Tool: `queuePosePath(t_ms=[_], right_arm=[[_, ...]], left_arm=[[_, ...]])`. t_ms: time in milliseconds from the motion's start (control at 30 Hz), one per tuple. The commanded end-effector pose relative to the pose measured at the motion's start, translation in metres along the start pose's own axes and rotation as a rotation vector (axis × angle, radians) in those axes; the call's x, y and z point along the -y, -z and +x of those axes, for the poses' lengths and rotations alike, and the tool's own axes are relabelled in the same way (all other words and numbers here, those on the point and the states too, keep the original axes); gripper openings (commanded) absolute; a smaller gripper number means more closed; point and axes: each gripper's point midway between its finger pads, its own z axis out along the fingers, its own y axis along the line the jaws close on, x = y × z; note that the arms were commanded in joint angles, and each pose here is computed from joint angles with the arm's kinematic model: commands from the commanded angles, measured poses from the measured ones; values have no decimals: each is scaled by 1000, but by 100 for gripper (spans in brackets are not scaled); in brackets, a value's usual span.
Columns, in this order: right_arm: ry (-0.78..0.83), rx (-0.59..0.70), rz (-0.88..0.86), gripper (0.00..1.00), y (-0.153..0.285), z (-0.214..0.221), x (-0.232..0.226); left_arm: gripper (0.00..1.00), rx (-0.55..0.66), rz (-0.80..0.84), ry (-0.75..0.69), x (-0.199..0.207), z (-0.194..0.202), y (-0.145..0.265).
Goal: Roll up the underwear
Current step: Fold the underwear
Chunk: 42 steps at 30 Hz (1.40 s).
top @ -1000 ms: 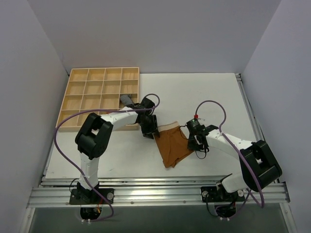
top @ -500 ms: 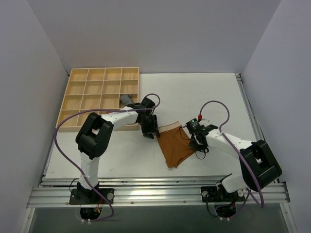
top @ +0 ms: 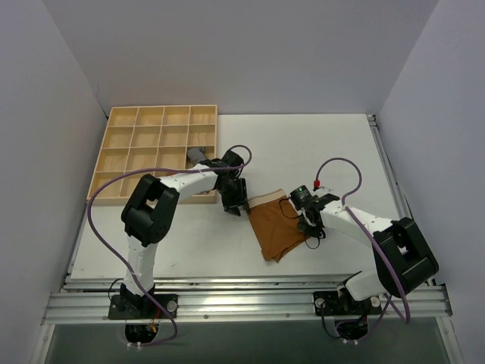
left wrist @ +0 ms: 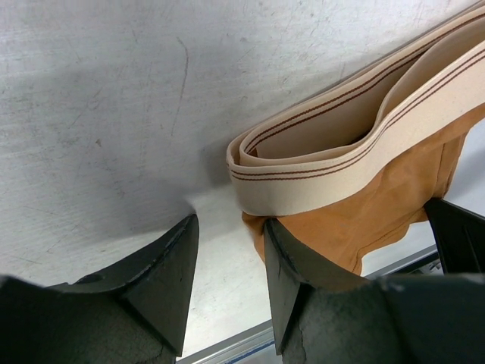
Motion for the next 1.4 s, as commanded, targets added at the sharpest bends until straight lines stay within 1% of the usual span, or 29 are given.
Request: queuePosePath(t_ms=[0, 67, 167, 200, 233, 300, 400, 433, 533, 567, 600, 667, 733, 833, 967, 1100, 1167, 1233, 1300, 1333, 1367], right_arm=[[16, -12, 145, 9, -1, 6, 31], [14, -13, 132, 10, 1, 4, 26], [41, -21, 45, 18, 10, -1, 7], [54, 4, -6, 21, 18, -10, -3], [59, -1, -52, 22, 24, -12, -11], [84, 32, -125, 25, 35, -28, -26], [115, 67, -158, 30, 41, -46, -39], [141, 63, -156, 31, 38, -48, -39], [156, 21, -161, 35, 22, -48, -37], [157, 29, -176, 36, 18, -51, -40], [170, 3, -200, 39, 13, -48, -43], [188, 5, -227, 40, 6, -54, -45], [196, -47, -255, 40, -2, -49, -47], [203, -81, -273, 39, -8, -43, -46], [188, -93, -278, 38, -9, -34, -40], [141, -131, -307, 36, -6, -10, -34], [93, -135, -309, 35, -2, -1, -35], [94, -132, -310, 35, 4, 16, -35], [42, -121, -321, 35, 13, 26, -41], [63, -128, -328, 35, 16, 40, -43], [25, -137, -323, 35, 20, 46, -44]], left_arm=[[49, 7, -83, -15, -19, -9, -14], [50, 9, -58, -21, -12, -10, -9], [54, 41, 40, -44, 13, -17, 9], [55, 51, 56, -43, 17, -19, 13], [56, 73, 92, -55, 26, -23, 21], [58, 73, 131, -58, 33, -25, 26], [58, 64, 154, -60, 40, -29, 29], [58, 55, 148, -57, 38, -30, 25], [57, 55, 152, -65, 43, -35, 30], [57, 58, 155, -68, 45, -35, 33], [57, 62, 154, -65, 45, -36, 35], [57, 69, 142, -65, 45, -37, 41], [57, 53, 125, -54, 42, -34, 41], [56, 36, 111, -38, 37, -32, 32], [55, 8, 108, -32, 33, -29, 20], [55, 2, 94, -37, 28, -31, 13], [55, 15, 99, -34, 28, -37, 16], [54, 36, 114, -37, 32, -44, 23], [54, 57, 124, -46, 37, -50, 31], [54, 65, 122, -49, 39, -51, 36], [54, 75, 124, -52, 41, -53, 40]])
